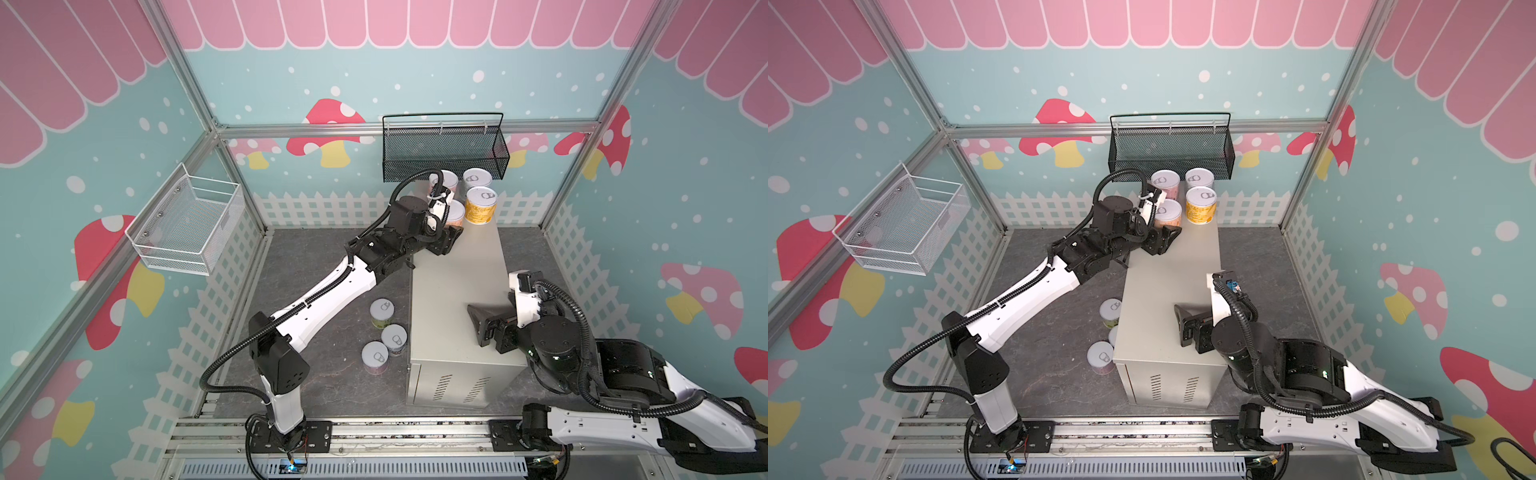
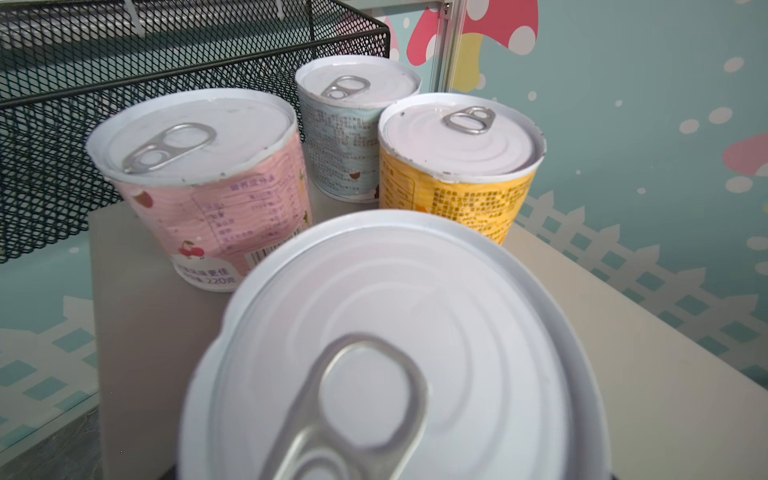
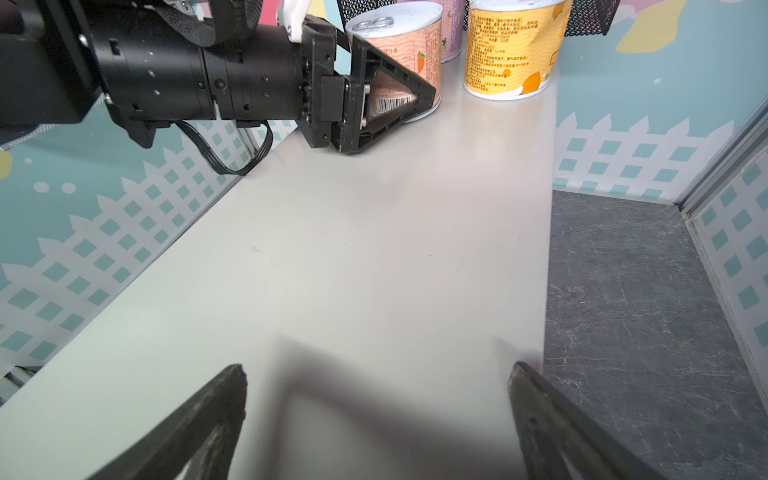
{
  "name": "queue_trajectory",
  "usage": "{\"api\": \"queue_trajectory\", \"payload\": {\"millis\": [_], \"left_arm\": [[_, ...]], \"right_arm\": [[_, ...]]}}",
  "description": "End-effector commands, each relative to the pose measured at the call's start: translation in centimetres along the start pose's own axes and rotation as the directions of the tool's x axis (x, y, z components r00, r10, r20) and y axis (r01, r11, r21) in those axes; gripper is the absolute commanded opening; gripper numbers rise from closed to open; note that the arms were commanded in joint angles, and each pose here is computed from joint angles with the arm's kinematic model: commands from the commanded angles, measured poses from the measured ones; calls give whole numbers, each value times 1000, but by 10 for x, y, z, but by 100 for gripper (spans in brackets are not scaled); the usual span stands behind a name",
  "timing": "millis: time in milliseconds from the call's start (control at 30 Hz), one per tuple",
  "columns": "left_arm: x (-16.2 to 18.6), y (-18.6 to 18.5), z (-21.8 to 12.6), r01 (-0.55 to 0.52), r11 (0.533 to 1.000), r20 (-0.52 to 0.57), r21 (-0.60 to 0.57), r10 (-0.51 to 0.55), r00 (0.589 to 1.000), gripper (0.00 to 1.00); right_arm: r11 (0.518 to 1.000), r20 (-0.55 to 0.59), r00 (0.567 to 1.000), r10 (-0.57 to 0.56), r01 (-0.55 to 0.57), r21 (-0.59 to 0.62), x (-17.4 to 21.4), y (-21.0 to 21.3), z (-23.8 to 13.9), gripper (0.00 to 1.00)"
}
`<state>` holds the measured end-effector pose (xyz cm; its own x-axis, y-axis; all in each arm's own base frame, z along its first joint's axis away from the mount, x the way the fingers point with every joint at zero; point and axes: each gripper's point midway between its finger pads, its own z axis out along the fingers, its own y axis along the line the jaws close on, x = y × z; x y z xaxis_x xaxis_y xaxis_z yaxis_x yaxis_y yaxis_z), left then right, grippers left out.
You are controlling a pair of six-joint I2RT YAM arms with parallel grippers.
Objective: Place and organize the canned foods onto the counter
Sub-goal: 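Carry the orange can with the left gripper toward the pink and yellow cans, then lower the orange can beside the pink and yellow cans and open the left gripper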
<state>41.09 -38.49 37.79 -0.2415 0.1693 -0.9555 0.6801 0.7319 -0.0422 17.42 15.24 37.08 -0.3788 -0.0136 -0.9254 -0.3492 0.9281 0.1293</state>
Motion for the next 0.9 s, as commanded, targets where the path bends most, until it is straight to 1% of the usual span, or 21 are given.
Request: {"api": "queue_trajectory", "payload": {"millis": [0, 300, 867], "left_arm": [[18, 10, 16, -5, 1000, -56, 1, 5, 998, 72], [24, 15, 28, 5, 1000, -73, -4, -5, 997, 72], [34, 25, 35, 23, 999, -94, -26, -26, 995, 73]], "right_arm": [[999, -147, 988, -51, 54, 11, 42, -5, 6, 99], [998, -149, 987, -54, 56, 7, 41, -4, 5, 99], [998, -148, 987, -56, 57, 8, 41, -5, 4, 99]]}}
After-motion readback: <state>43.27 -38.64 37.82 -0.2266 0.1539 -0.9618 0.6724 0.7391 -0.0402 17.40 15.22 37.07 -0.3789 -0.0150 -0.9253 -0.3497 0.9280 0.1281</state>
